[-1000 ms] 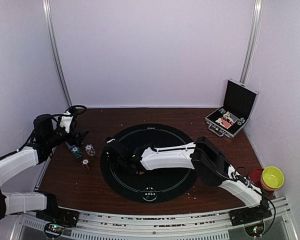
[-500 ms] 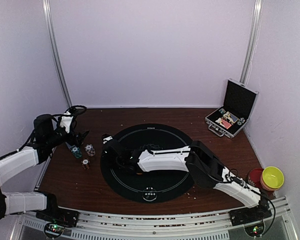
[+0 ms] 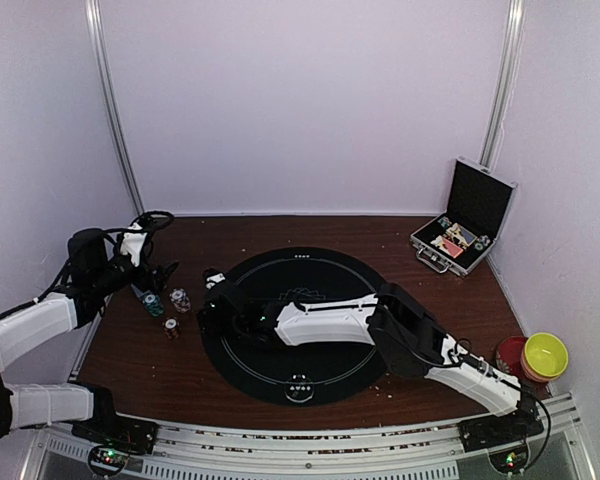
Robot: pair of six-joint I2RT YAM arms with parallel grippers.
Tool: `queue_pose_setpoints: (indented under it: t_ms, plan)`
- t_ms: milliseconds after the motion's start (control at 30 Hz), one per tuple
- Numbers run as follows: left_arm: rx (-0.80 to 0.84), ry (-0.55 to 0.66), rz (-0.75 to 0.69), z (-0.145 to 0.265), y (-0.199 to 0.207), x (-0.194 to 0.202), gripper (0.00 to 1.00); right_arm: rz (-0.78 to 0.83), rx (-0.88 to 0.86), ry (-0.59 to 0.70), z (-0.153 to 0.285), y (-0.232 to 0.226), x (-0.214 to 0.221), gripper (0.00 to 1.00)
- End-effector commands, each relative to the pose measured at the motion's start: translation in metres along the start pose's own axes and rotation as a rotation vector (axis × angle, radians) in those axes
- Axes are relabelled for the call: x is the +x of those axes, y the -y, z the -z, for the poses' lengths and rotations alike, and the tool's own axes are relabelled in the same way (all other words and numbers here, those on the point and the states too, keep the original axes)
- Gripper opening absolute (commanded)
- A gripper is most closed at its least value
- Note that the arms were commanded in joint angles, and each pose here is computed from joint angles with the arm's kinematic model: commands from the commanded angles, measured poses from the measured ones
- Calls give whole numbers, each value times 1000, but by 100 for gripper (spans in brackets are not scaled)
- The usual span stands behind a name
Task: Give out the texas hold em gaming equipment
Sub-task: Place the small blind button on the poker table mat, then adjust the small blind button on the poker table mat.
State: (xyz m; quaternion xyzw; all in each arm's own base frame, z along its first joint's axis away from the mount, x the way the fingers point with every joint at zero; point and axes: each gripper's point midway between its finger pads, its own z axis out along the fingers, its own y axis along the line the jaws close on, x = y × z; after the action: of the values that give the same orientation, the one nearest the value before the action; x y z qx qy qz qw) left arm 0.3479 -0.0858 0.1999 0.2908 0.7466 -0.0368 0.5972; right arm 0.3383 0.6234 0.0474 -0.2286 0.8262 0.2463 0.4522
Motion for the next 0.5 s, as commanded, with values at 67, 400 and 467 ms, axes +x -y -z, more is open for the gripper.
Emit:
queue_pose_setpoints:
  t_ms: [67,400,467]
  plan:
    - [28,43,-18,2,3,-9,98,-75,-81,20,47,-14,-51,89]
    - [353,94,-89,13,59,-16,98,21,94,-37,149,41,-73,100]
    - [388,77,-98,12,66,-15,98,49,163,-55,175,62,-69,100]
